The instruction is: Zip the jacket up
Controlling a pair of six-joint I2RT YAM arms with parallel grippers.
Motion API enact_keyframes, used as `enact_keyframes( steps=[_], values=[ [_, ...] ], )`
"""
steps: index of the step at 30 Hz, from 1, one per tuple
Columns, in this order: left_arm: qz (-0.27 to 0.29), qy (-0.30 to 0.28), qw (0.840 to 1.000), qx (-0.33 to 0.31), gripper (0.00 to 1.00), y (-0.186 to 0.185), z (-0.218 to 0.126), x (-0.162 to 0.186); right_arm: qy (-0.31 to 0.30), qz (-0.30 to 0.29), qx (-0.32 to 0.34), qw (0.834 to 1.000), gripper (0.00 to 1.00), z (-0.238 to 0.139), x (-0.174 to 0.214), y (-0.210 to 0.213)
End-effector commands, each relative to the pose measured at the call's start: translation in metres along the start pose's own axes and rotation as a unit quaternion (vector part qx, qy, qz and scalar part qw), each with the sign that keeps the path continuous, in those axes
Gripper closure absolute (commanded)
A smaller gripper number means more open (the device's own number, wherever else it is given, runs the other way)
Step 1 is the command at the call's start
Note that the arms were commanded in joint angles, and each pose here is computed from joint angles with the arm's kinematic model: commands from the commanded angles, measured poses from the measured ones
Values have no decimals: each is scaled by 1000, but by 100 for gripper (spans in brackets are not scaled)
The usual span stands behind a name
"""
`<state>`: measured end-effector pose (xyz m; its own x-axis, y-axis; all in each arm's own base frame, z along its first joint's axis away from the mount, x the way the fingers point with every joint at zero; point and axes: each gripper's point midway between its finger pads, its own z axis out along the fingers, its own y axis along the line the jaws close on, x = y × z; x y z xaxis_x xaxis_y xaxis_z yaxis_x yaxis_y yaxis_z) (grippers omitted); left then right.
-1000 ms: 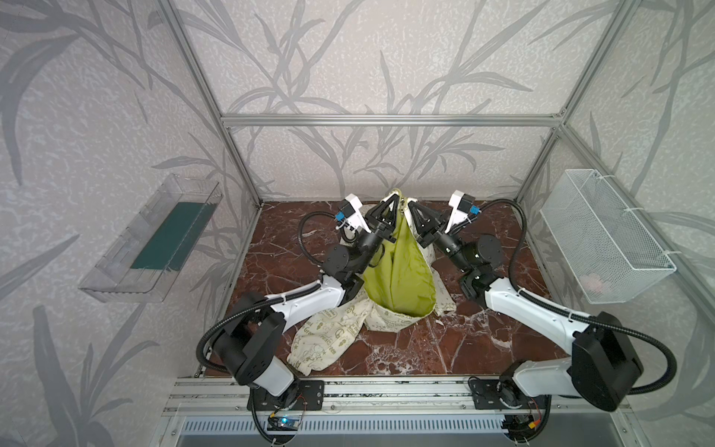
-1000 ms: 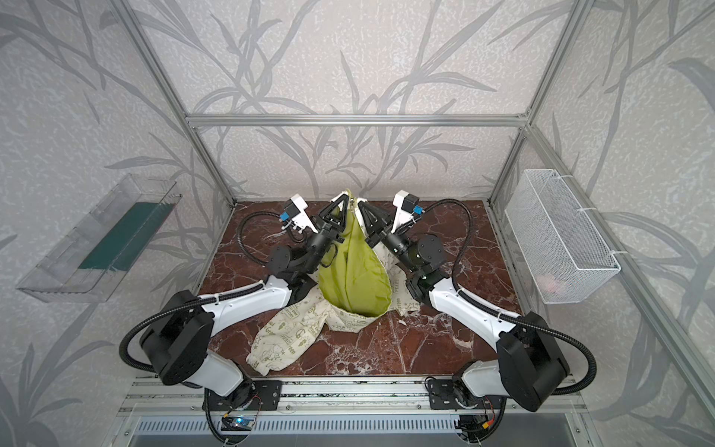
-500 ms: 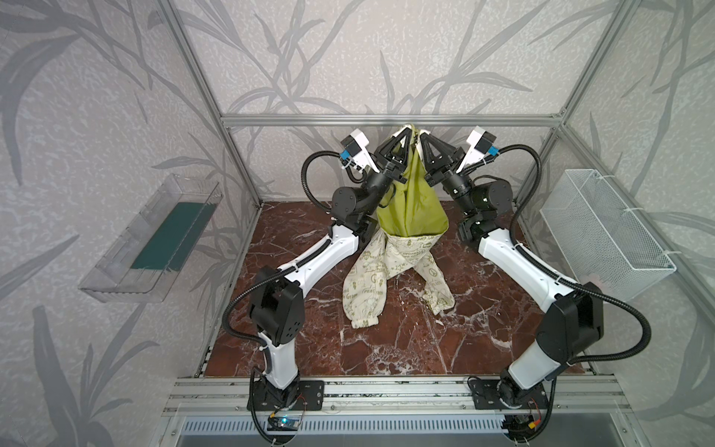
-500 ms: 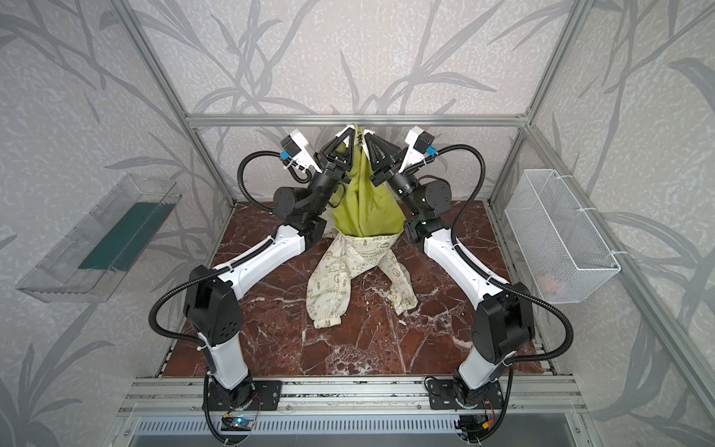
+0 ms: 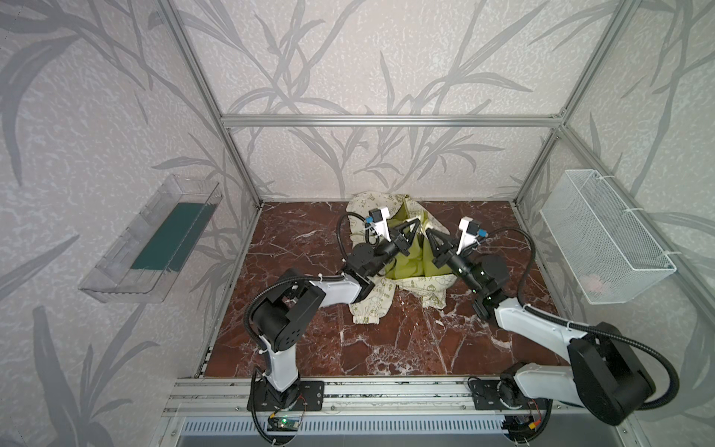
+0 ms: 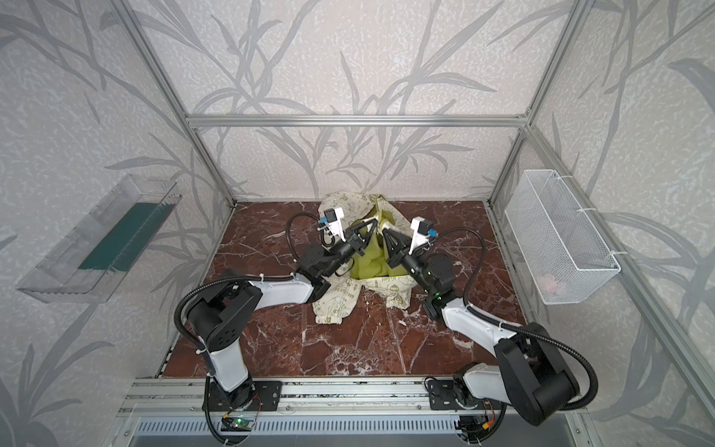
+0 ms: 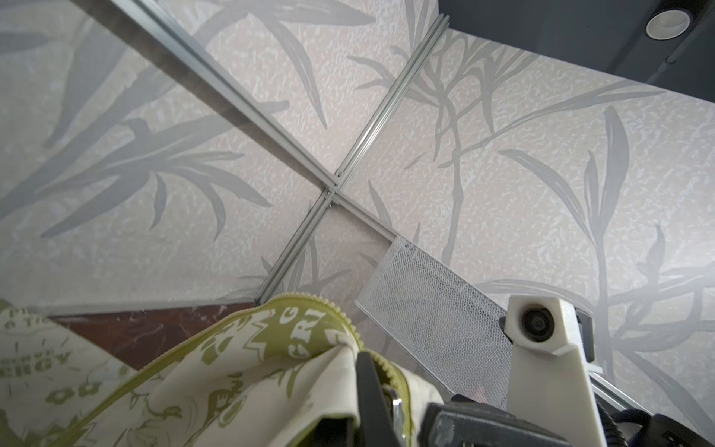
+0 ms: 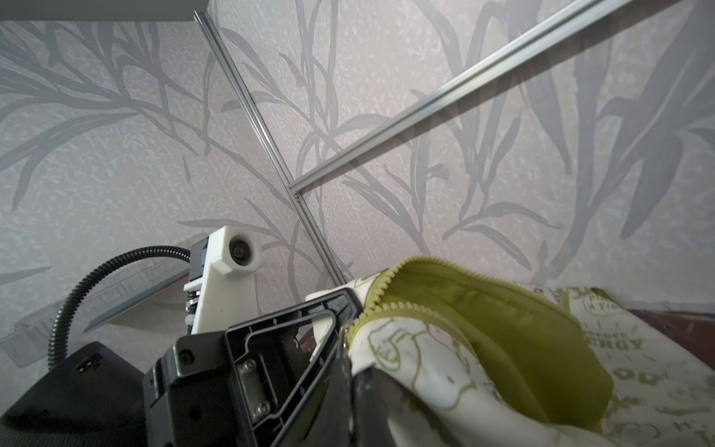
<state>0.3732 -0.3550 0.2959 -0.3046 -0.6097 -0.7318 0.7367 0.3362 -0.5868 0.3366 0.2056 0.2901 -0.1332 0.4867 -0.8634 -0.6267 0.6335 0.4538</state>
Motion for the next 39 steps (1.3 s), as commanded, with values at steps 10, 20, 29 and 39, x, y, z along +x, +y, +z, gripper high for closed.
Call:
enact_keyframes(
  steps=[10,20,29,39],
  values=[
    [-96,21,994,-55,100,21,-7,77,-97,-12,99,990,100,-60,-12,-36],
    [-127,17,990,-60,100,25,3,88,-82,0,144,986,100,-65,-2,-61],
    [-132,21,989,-64,100,24,1,95,-80,14,121,989,99,-59,-4,-55],
    [-132,16,989,-70,100,26,-1,93,-52,6,121,991,86,-61,0,-51]
  ],
)
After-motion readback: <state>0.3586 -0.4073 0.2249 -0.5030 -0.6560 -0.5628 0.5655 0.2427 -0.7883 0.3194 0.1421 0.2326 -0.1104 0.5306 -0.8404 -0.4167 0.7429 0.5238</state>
